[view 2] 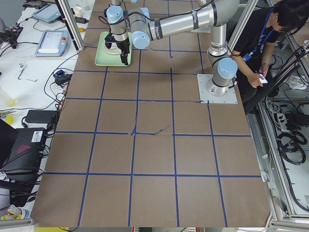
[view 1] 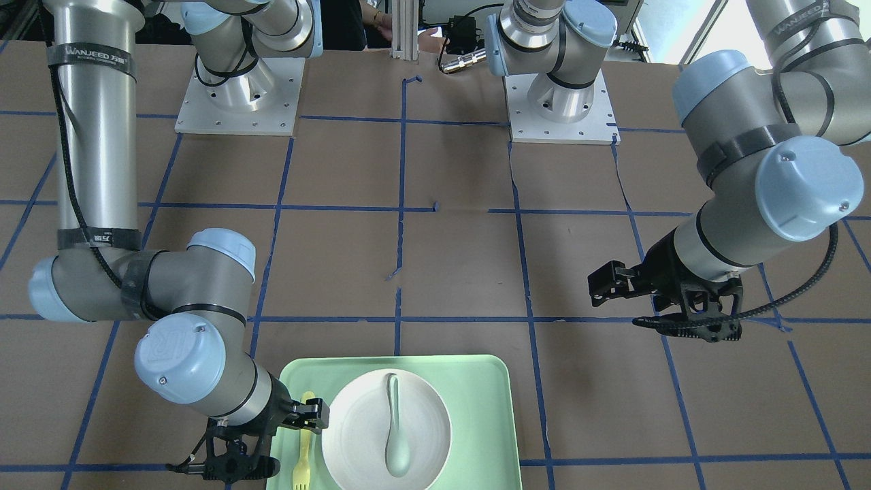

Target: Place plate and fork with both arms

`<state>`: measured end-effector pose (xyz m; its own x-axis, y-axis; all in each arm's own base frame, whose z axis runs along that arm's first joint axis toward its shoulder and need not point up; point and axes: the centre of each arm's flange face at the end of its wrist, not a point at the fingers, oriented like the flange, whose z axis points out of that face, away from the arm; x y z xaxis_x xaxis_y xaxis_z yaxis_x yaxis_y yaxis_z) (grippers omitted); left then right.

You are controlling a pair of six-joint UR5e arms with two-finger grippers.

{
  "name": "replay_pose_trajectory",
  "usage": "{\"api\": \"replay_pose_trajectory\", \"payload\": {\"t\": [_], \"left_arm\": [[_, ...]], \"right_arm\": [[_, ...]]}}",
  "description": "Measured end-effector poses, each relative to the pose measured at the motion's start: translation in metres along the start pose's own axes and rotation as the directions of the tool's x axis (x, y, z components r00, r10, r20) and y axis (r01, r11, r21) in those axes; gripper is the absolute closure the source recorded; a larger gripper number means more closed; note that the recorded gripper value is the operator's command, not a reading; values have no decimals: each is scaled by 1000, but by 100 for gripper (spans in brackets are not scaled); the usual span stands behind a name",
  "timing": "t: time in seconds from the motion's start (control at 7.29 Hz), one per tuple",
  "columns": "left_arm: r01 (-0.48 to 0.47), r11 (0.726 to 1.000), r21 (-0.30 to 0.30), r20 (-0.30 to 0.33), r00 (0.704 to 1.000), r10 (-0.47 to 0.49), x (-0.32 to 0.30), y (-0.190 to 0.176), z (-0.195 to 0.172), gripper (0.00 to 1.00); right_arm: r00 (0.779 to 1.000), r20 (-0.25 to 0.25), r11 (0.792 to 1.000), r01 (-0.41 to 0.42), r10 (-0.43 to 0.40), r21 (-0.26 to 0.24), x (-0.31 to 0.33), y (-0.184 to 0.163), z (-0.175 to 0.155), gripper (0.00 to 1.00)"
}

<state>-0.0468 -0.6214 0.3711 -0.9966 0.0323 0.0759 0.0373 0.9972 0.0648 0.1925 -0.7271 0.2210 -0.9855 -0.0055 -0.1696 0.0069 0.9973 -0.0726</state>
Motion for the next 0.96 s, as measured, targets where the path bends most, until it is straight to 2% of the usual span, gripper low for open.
{"api": "replay_pose_trajectory", "payload": {"t": [0.14,0.27,0.41,0.69,0.96], "left_arm": [[0,1000,11,6,1000,0,2,1,-6,0],[-2,1000,21,10,1000,1,7,5,-14,0],[7,1000,27,22,1000,-7,11,11,-23,0],[57,997,47,47,997,-59,25,24,-41,0],[126,990,62,50,990,-129,53,37,-53,0]], "right_arm": [[999,-38,999,-3,1,-35,-1,12,-31,0],[995,-103,998,-2,-5,-68,0,30,-76,0],[989,-145,997,1,-12,-77,-3,53,-127,0],[985,-174,993,-13,-7,-118,-11,109,-207,0],[984,-179,987,-27,-1,-157,-19,147,-248,0]]}}
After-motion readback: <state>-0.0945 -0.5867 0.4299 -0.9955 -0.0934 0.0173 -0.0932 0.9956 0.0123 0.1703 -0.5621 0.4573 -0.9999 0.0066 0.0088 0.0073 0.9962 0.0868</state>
